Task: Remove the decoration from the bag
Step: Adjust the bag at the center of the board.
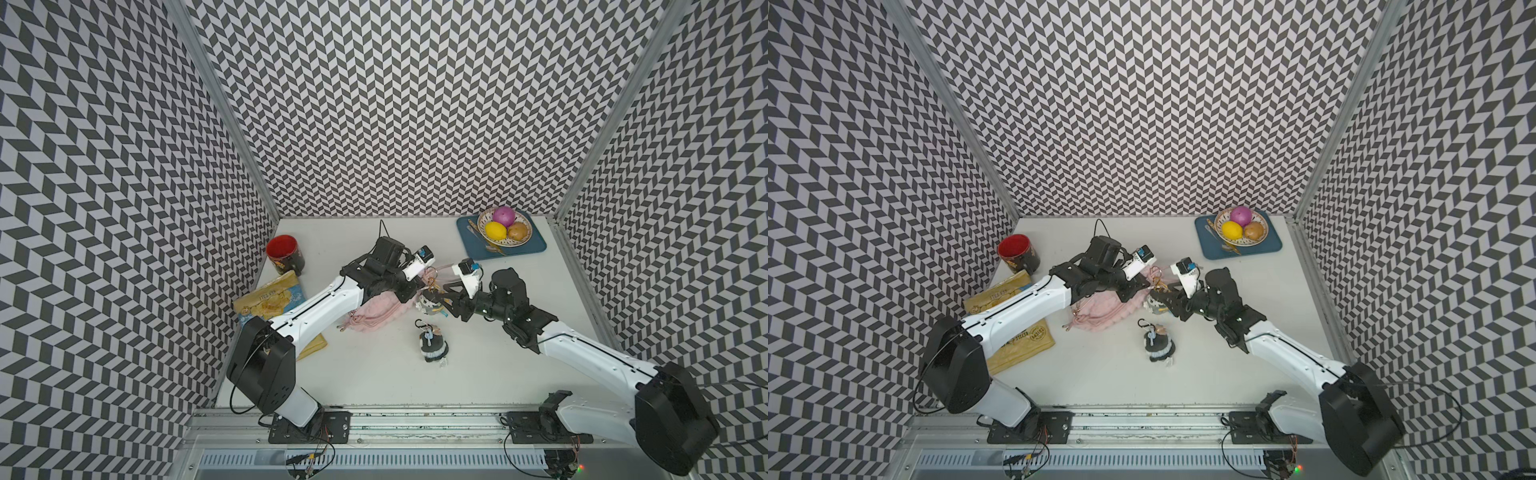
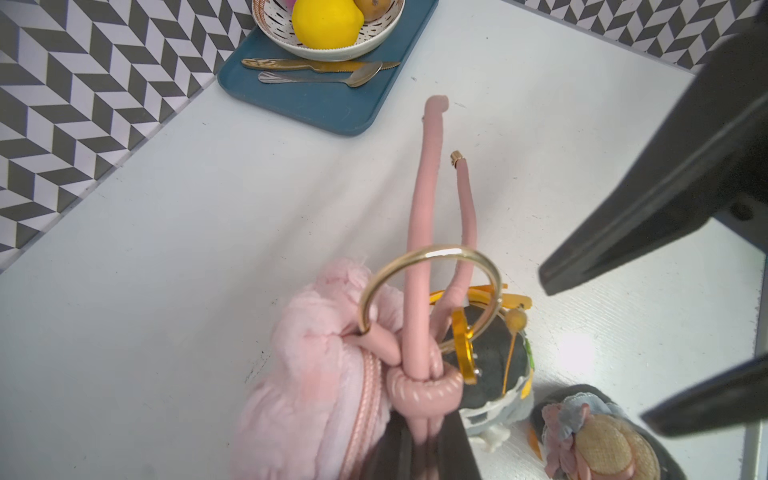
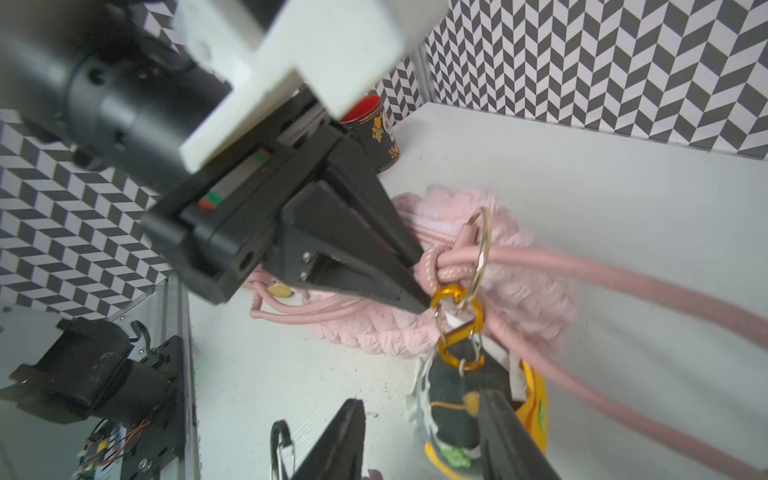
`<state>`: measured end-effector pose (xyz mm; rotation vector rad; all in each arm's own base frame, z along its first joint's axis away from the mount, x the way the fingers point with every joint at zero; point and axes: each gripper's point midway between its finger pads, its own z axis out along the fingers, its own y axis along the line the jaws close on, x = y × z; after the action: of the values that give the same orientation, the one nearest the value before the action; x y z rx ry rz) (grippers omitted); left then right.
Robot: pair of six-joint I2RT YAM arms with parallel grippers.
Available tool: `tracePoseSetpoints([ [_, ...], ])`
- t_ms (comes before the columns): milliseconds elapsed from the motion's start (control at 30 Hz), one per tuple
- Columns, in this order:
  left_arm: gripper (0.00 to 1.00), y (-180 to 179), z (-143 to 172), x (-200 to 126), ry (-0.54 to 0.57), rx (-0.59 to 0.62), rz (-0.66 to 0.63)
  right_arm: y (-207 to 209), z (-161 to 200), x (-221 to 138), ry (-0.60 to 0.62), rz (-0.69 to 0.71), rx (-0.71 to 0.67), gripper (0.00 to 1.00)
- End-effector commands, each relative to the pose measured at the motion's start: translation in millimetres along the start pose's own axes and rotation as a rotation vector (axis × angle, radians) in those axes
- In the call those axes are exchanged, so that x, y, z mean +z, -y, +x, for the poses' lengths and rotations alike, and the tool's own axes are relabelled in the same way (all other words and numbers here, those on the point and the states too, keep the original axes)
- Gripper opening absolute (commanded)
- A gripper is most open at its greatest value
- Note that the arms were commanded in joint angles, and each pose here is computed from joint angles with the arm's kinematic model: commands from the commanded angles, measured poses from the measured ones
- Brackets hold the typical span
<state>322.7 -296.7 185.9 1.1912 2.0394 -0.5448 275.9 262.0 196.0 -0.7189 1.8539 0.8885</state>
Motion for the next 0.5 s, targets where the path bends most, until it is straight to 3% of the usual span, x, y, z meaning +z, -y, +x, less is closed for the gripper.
tracePoseSetpoints([
  [0, 0.00, 3.1, -16.4, -6.5, 0.033, 0.003, 0.027, -13.5, -20.8, -14.6, 0.176, -0.042, -0.092, 0.53],
  [267, 0.00, 4.2, -20.3, -6.4, 0.037, 0.001, 0.038, -18.3, -28.2, -8.1, 0.296, -0.011, -0.193, 0.55],
  [467, 0.00, 7.6, -19.5, -6.4, 0.032, 0.010, 0.049, -12.0, -34.6, 7.7, 0.319, 0.008, -0.203, 0.55],
])
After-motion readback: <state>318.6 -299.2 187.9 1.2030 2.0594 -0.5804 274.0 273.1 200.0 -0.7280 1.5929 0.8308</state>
